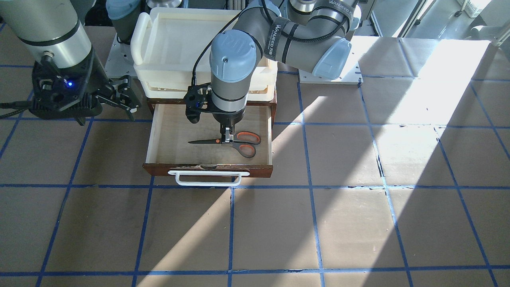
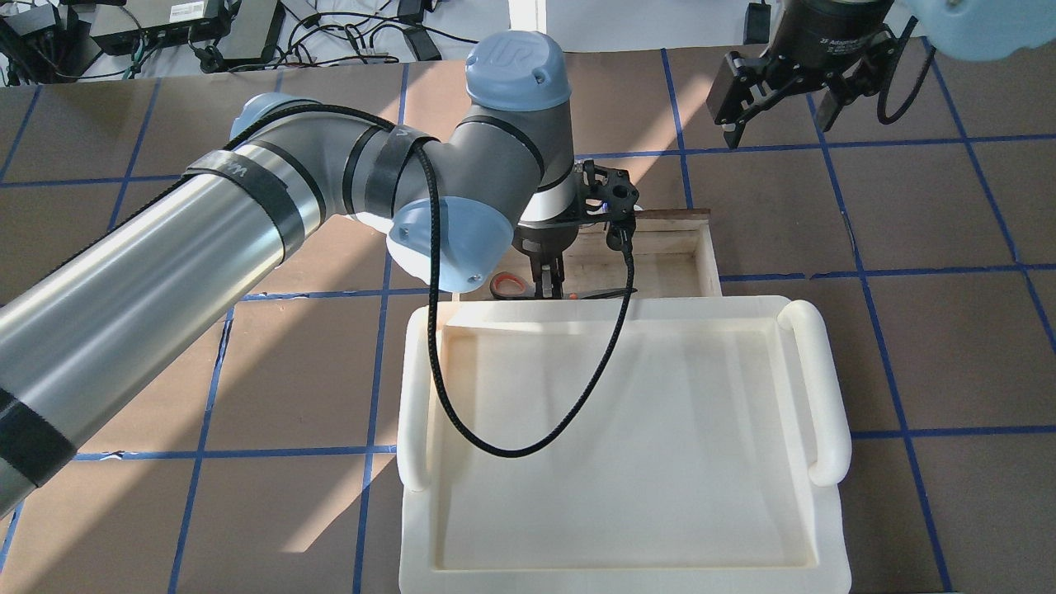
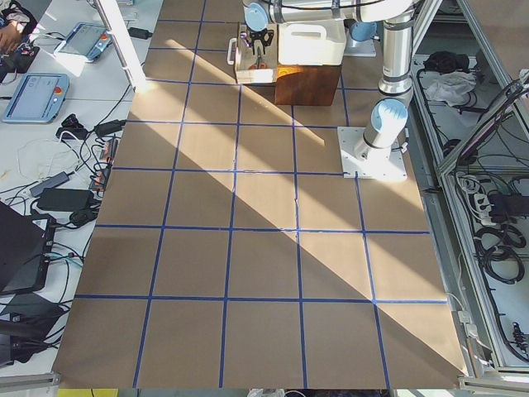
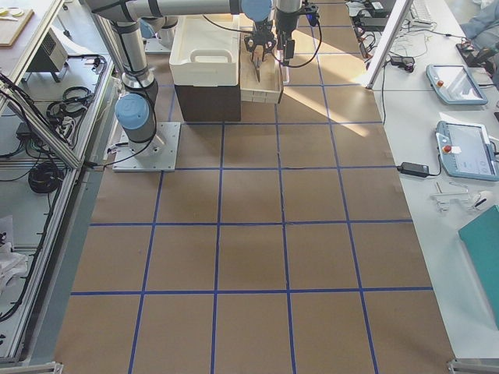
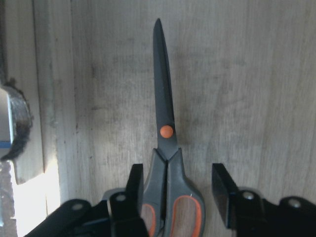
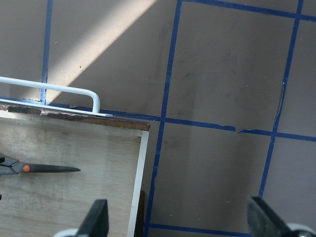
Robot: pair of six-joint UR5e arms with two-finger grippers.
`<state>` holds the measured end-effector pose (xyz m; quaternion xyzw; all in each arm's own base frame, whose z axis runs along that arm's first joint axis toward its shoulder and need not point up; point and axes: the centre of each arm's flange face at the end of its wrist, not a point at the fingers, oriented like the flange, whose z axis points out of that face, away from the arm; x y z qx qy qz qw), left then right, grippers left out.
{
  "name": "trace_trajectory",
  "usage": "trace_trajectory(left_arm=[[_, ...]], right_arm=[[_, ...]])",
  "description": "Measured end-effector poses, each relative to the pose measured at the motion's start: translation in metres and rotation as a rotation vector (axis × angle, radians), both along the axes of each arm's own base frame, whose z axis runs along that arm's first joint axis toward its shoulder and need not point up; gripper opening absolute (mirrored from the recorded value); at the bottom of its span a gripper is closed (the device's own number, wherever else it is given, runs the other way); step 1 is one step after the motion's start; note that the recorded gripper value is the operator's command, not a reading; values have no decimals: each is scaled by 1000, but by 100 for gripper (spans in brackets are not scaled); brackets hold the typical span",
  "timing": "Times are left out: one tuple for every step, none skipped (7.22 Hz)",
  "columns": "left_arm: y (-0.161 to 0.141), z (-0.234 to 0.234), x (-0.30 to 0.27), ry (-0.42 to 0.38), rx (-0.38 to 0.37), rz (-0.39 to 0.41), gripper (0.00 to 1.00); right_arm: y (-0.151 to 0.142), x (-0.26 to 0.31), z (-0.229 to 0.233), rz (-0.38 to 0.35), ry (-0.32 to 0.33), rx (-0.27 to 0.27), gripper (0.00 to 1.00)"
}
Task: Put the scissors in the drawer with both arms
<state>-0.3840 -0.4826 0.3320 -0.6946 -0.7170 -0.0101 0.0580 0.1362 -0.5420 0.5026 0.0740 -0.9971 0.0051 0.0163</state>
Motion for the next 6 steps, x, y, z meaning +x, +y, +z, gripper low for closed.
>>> trace_trajectory(left_arm=[[2, 7, -1, 1, -11, 20, 73], [4, 19, 0, 5, -26, 43, 73], [8, 37, 4, 8, -36, 116, 73], [12, 62, 11, 12, -47, 255, 86], [13, 91, 22, 21, -66, 438, 99], [9, 116, 38, 36, -80, 634, 100]], right_arm=[[1, 0, 1, -1, -3, -3, 100], [1, 0, 2, -1, -5, -4, 100], [1, 1, 2, -1, -6, -4, 100], [1, 1, 2, -1, -6, -4, 100], [1, 1, 2, -1, -6, -3, 100], [2, 1, 2, -1, -6, -2, 100]])
